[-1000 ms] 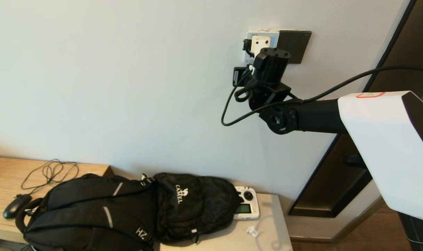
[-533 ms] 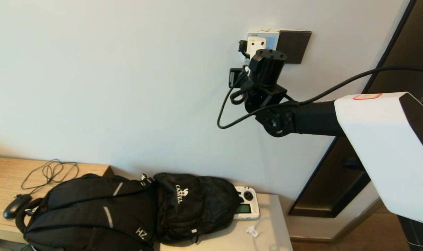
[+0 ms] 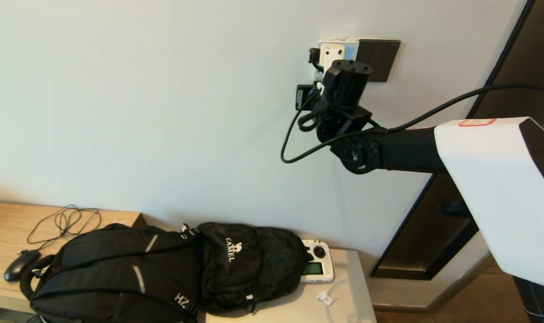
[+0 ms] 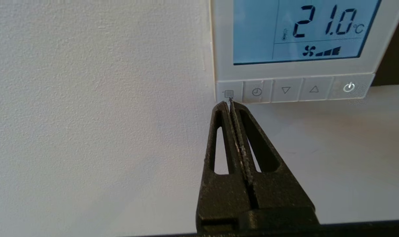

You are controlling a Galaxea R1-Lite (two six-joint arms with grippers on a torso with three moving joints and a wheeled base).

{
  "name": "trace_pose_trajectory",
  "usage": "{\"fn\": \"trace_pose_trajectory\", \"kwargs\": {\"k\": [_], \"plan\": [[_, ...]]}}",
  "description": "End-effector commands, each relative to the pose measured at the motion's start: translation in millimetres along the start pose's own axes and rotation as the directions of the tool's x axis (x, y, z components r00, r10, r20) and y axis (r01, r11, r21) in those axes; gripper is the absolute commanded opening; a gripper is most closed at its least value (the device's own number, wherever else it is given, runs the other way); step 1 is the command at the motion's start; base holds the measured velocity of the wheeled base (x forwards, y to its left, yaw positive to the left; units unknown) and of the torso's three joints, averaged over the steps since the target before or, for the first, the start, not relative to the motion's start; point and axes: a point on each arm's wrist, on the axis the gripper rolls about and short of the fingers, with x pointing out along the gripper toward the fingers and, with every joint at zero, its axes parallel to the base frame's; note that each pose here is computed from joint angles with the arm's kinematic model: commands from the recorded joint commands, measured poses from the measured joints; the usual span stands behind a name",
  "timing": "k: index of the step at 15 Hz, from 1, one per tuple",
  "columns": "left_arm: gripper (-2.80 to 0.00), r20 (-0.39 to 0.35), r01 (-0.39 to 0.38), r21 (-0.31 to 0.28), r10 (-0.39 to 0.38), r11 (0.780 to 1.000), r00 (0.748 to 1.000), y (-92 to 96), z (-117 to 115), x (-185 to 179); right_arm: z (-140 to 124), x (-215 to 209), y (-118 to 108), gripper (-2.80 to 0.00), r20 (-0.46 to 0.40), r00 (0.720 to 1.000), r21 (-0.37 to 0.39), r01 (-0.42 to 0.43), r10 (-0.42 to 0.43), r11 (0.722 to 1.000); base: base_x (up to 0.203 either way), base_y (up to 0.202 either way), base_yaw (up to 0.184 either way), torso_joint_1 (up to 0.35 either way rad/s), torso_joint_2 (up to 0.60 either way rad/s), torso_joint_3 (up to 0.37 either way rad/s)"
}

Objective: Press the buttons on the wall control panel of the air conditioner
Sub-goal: Press the temperature increase button

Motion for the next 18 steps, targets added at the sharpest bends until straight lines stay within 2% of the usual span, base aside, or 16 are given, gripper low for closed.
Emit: {"fn": "trace_pose_trajectory", "kwargs": {"k": [1,8,13,18], "plan": [[-2.8,0.002,0.0,0.0,0.0,1.0,1.0,0.0,0,0,-1,0,1,-2.8,0.002,1.0,-0.004,0.0,0.0,1.0,0.0,0.0,0.0,0.0,0.0,0.0],[-2.8,0.001,0.0,0.0,0.0,1.0,1.0,0.0,0,0,1,4,-4,-2.8,0.011,1.0,-0.006,0.01,-0.01,1.0,0.0,0.0,0.0,0.0,0.0,0.0],[-2.8,0.001,0.0,0.0,0.0,1.0,1.0,0.0,0,0,-12,9,-7,-2.8,-0.01,1.0,-0.032,0.017,-0.017,0.999,0.0,0.0,0.0,0.0,0.0,0.0],[-2.8,0.001,0.0,0.0,0.0,1.0,1.0,0.0,0,0,-5,7,-7,-2.8,0.009,1.0,-0.018,0.019,-0.018,1.0,0.0,0.0,0.0,0.0,0.0,0.0]]}}
